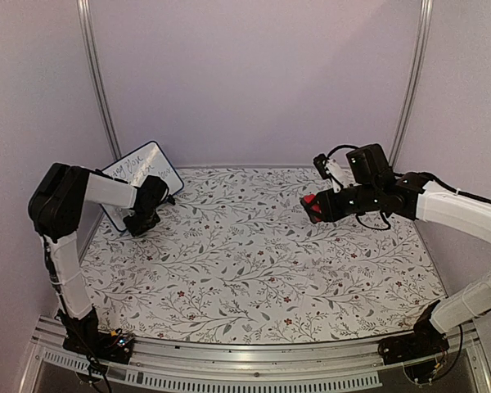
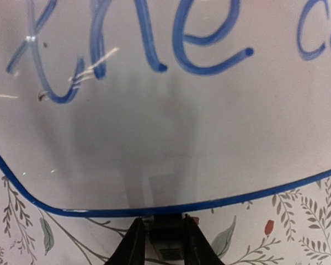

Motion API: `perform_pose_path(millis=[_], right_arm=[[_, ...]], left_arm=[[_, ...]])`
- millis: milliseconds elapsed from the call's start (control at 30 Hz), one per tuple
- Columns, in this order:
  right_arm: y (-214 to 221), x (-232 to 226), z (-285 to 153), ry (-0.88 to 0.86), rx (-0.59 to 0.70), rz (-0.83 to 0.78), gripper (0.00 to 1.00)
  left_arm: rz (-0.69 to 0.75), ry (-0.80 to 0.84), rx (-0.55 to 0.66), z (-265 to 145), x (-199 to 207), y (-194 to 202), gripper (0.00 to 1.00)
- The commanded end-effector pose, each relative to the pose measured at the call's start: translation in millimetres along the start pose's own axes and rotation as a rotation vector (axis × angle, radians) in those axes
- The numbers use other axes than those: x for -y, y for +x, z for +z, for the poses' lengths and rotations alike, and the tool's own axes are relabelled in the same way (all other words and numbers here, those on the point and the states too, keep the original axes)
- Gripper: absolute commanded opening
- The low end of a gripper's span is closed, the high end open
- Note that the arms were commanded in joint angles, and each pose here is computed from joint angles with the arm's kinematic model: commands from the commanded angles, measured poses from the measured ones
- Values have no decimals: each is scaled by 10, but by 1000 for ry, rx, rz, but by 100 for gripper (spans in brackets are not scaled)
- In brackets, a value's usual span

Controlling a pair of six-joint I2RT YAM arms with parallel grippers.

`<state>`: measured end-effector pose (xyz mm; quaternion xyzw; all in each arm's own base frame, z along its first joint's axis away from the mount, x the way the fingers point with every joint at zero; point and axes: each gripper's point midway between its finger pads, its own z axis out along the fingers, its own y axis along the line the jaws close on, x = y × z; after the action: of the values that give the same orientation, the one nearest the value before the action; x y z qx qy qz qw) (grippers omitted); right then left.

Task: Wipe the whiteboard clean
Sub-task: Move the whiteboard to the center of the board.

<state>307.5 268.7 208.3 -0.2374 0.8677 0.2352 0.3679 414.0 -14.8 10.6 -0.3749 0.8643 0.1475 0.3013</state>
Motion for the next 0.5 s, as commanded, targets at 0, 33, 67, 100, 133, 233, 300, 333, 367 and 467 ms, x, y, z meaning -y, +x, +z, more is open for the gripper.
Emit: perform_pose_path(millis=[0, 33, 67, 100, 133, 233, 300, 333, 367, 467], right_arm=[[7, -37, 51, -16, -1, -9, 36], [16, -39, 62, -17, -6, -9, 35], [9, -38, 61, -16, -5, -10, 36], [8, -30, 68, -13, -6, -11, 36], [12, -32, 72, -13, -8, -11, 36], [21, -26, 84, -12, -13, -11, 36], [36, -22, 101, -11, -19, -10, 36], [35, -24, 109, -11, -20, -12, 36], [37, -25, 115, -12, -22, -12, 36], [39, -23, 137, -12, -26, -11, 36]], left_arm=[[11, -5, 4, 56, 14, -8, 19], [14, -1, 2, 59, 16, 1, 14], [16, 5, -2, 58, 22, 15, 10], [16, 10, -6, 59, 27, 31, 7], [18, 15, -11, 58, 33, 48, 3], [25, 31, -24, 32, 45, 110, 0], [30, 51, -30, -3, 60, 161, 0], [35, 60, -32, -25, 74, 195, 0], [43, 68, -35, -52, 85, 232, 0], [59, 99, -55, -137, 125, 361, 0]])
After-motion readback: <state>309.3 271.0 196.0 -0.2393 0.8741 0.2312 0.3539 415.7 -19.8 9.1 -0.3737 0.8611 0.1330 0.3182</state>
